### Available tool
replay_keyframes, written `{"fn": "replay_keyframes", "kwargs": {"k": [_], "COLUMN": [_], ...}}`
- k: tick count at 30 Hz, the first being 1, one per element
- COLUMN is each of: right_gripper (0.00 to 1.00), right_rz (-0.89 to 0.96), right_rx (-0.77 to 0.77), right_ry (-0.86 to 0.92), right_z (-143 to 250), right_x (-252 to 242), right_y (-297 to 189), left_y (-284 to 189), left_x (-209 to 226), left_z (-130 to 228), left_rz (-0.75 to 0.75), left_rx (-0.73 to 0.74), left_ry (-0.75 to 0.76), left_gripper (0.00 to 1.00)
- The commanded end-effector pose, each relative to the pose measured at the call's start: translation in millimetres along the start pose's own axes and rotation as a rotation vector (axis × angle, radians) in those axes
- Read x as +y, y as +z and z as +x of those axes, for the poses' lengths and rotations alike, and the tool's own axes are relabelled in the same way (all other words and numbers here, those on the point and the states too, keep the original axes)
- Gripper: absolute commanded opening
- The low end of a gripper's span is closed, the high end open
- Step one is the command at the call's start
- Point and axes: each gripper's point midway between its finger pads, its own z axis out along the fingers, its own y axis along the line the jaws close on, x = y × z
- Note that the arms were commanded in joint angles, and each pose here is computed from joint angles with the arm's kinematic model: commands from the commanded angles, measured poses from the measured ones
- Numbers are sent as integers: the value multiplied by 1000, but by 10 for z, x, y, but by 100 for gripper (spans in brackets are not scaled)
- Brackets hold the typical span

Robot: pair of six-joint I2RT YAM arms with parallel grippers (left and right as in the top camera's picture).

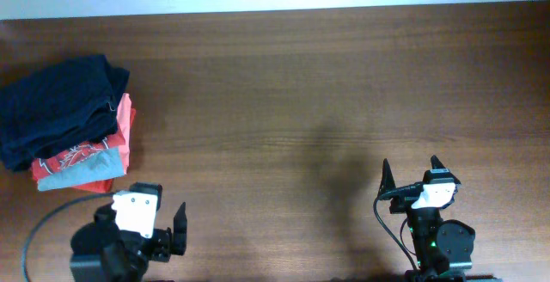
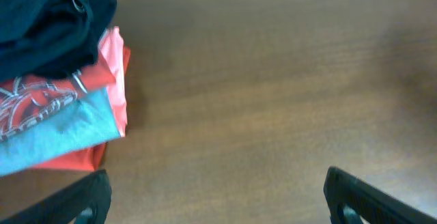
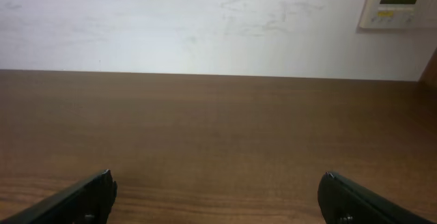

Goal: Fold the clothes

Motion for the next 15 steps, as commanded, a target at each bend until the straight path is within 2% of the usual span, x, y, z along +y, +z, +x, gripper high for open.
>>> {"fn": "replay_keyframes", "kwargs": {"k": [1, 8, 15], "right_gripper": [99, 99, 99], "right_rz": [2, 1, 2], "right_rx": [4, 4, 4], "right_ry": [-6, -6, -6], "right_z": [22, 22, 23], "right_x": [-9, -8, -9], "right_y": [0, 0, 0], "left_y": [187, 537, 768], "left_x": [16, 27, 4], "left_z": [108, 117, -85], "left_rz": [-26, -48, -49], "left_rx": [-90, -292, -553], "left_ry": [21, 35, 71], "left_gripper": [99, 99, 99]}}
